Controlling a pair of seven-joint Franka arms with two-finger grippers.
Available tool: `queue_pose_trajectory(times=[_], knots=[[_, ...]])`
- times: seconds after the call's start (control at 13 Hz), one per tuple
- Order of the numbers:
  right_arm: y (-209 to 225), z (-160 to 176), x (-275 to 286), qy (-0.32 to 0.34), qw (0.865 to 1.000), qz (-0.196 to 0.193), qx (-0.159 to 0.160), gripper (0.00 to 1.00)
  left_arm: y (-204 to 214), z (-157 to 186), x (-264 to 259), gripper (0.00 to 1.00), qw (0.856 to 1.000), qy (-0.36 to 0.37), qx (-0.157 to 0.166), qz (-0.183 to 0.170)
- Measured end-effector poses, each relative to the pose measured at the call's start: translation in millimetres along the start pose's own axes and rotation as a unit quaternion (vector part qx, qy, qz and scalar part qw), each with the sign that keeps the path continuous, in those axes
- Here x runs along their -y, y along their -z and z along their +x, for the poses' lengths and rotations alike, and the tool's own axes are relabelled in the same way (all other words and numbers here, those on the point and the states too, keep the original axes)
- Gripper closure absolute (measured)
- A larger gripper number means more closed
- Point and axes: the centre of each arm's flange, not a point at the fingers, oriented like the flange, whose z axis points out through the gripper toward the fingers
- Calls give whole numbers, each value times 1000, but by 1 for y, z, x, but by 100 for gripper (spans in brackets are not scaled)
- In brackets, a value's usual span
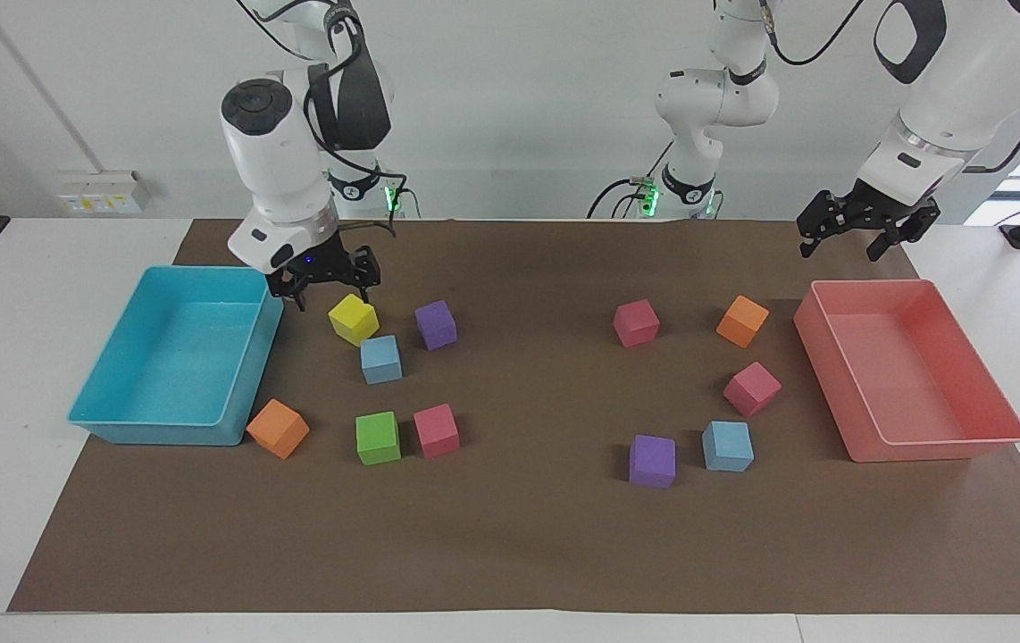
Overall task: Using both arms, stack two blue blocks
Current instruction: 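Reach the right gripper to the light-blue cube and grasp it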
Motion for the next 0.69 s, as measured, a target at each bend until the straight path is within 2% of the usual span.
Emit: queue_pose_trajectory(times=[0.69], knots=[[-111, -16, 22, 25, 1000, 1, -15, 0, 0, 0, 0, 0, 1000, 0, 0, 0]])
